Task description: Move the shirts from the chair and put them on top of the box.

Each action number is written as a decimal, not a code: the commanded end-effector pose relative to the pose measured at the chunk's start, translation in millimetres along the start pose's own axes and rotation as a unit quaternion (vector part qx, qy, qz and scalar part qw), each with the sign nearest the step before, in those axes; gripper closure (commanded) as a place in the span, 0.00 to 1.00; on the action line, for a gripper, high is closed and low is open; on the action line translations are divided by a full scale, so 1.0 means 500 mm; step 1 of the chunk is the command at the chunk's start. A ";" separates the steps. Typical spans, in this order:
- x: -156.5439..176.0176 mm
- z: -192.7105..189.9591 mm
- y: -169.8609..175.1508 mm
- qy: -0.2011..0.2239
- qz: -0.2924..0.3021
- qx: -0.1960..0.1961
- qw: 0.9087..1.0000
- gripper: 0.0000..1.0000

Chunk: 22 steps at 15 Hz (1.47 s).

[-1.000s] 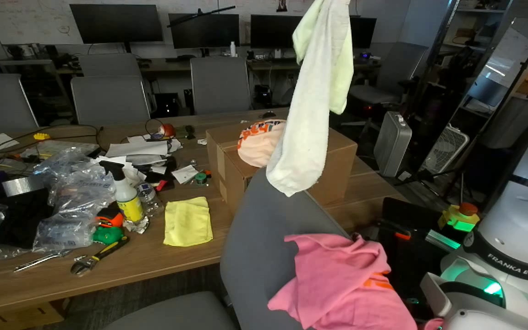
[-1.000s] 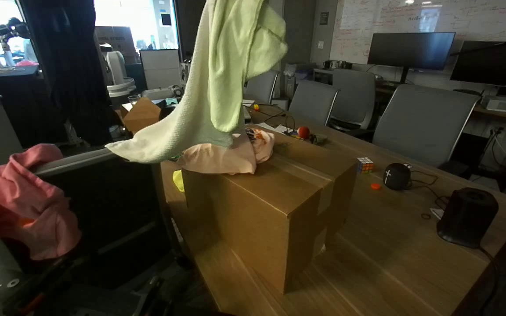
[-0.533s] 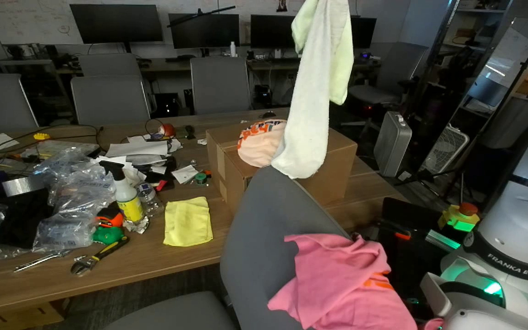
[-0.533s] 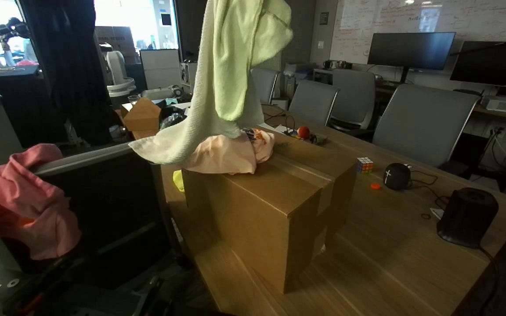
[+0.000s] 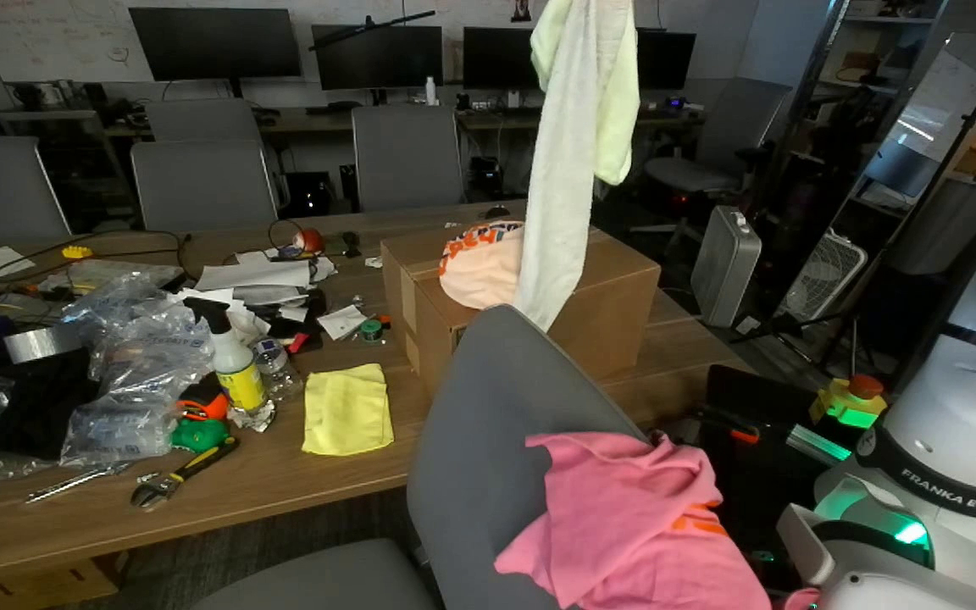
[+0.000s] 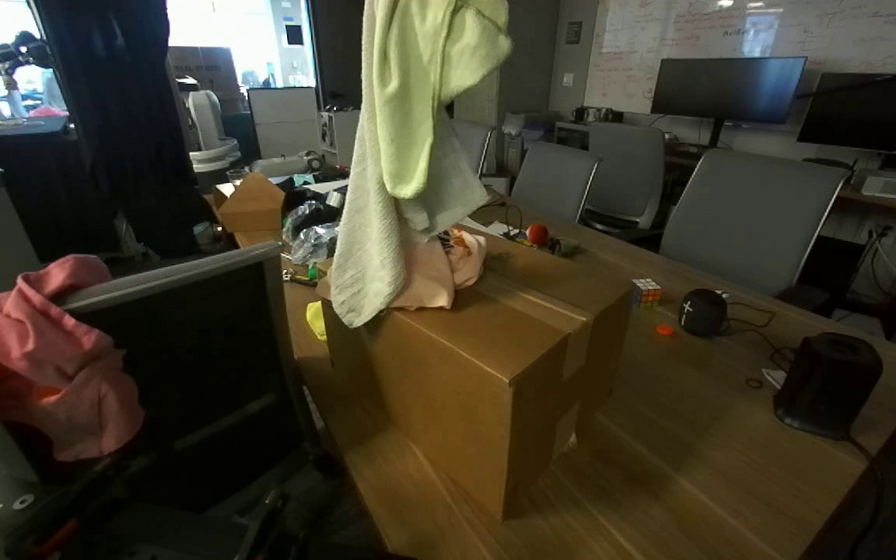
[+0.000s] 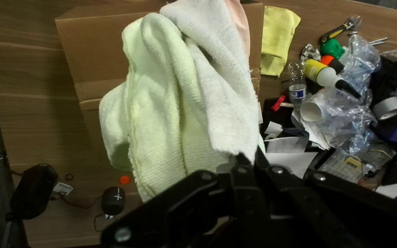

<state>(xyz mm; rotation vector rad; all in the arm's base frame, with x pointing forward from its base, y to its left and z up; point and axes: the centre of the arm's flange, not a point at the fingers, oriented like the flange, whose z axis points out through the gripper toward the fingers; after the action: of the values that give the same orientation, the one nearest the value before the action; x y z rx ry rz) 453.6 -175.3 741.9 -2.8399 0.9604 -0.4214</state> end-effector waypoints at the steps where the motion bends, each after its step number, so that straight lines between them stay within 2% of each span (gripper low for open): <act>1: 0.042 -0.031 -0.067 -0.005 -0.001 0.010 1.000 0.98; 11: 0.131 -0.072 -0.216 -0.026 -0.031 0.009 0.999 0.98; 21: 0.212 -0.073 -0.230 -0.051 0.006 0.038 0.998 0.98; 22: 0.217 -0.072 -0.227 -0.055 0.011 0.040 0.998 0.71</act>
<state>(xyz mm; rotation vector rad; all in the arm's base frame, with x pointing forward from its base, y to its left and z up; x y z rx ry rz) 560.2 -138.2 779.8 -2.7961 0.8968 -0.2968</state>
